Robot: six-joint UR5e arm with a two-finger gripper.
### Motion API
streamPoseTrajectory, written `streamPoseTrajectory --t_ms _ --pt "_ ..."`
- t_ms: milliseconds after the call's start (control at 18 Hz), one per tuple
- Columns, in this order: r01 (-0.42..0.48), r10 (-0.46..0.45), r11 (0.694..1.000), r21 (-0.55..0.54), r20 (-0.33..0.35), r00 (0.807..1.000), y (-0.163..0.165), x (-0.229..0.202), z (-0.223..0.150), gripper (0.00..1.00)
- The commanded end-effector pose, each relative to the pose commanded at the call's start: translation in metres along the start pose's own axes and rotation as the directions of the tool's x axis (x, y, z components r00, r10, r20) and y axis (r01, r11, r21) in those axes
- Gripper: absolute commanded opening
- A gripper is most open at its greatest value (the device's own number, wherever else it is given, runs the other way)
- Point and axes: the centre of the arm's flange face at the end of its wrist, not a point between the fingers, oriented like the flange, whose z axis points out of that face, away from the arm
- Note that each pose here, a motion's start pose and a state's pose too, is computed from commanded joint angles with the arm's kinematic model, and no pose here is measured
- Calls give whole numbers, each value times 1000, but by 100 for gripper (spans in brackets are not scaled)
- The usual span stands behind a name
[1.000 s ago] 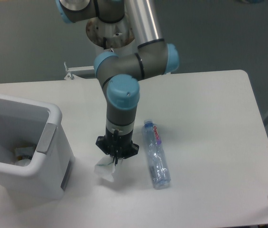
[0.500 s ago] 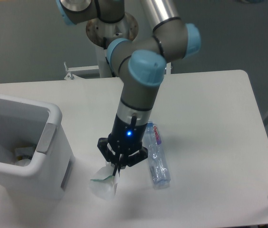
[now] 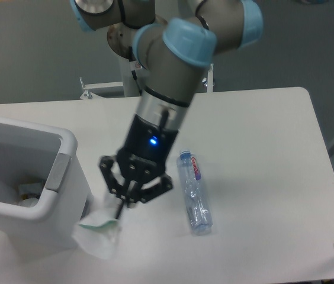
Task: Place the trash in the trash can
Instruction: 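Carry the paper over the white bin and open the gripper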
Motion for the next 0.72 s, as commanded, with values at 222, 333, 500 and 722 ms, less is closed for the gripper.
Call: streamPoseTrajectory --t_ms 222,333,500,722 --pt "-24 24 1000 0 -36 999 -1 48 -3 0" --pt "-43 42 999 -4 -54 998 4 70 -5 0" --pt "-67 65 998 -18 -71 995 19 91 -7 0" --pt "-72 68 997 -40 -87 994 40 103 -4 6"
